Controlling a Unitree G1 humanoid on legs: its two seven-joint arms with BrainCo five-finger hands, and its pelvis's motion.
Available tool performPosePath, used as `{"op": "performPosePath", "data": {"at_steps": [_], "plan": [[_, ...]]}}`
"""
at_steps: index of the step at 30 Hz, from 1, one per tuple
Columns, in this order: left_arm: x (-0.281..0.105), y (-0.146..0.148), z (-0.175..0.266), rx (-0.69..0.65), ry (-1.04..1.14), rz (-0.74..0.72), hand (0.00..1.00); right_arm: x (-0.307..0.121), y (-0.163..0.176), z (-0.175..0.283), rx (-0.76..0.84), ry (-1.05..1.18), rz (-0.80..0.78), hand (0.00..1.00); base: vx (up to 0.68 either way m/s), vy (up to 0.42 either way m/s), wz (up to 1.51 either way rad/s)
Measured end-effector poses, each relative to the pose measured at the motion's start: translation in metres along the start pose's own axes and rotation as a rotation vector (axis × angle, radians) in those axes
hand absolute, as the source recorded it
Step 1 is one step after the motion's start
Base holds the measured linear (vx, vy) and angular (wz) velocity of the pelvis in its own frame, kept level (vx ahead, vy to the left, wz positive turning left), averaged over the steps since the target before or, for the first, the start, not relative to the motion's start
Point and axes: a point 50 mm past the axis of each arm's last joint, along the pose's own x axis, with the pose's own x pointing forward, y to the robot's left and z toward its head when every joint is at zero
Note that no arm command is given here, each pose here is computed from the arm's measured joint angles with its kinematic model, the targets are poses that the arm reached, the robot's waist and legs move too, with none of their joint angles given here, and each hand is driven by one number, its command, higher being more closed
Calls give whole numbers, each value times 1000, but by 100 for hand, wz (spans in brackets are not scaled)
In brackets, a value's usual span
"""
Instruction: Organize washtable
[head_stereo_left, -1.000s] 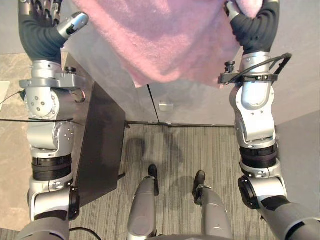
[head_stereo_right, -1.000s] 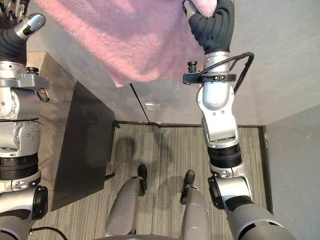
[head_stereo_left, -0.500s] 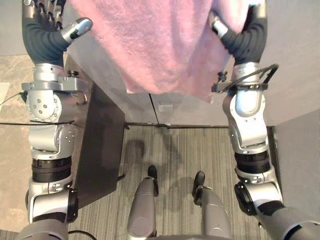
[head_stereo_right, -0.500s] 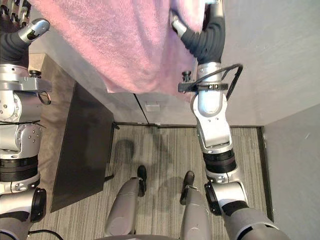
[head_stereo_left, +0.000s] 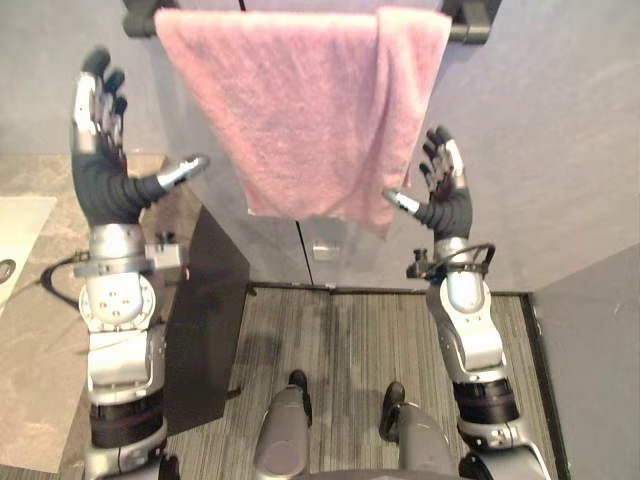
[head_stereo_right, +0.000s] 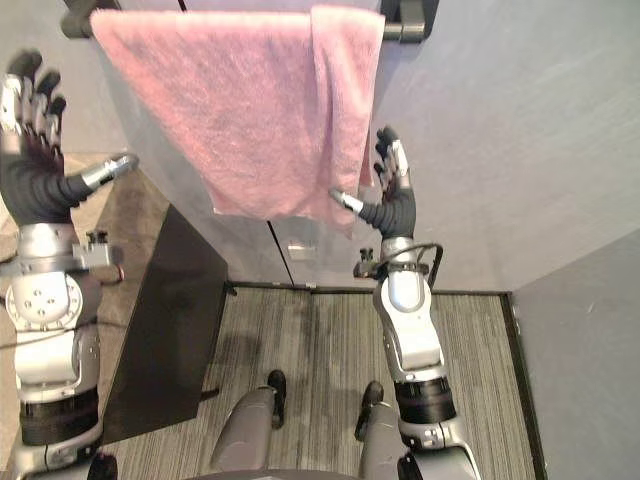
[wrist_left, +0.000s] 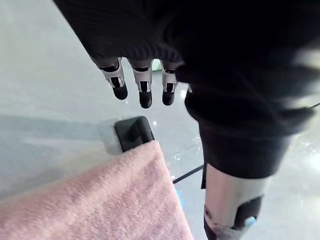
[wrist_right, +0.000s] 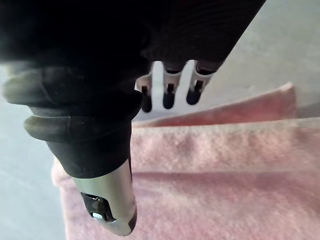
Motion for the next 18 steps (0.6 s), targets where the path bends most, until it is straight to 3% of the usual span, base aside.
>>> {"op": "performPosePath", "data": {"at_steps": [2, 6, 8, 10, 12, 18], "plan": [[-22, 6, -13, 69, 102, -28, 0, -19, -1, -18, -25, 84, 66, 0, 79, 18, 7], [-56, 7, -12, 34, 193, -134, 0, -50, 2, -34, -32, 184, 182, 0, 93, 37, -4], [-73, 3, -7, -118, 226, -225, 0, -66, 8, -29, 20, 184, 258, 0, 62, 27, -4], [-90, -14, -2, -404, 274, -362, 0, -76, 24, -10, 157, 109, 396, 0, 41, 26, 1], [-96, -33, 4, -600, 286, -501, 0, -76, 41, 6, 294, 22, 500, 0, -19, 19, -5], [-92, -68, 5, -884, 328, -764, 0, -43, 85, 51, 429, -216, 742, 0, -39, 8, -7]]}}
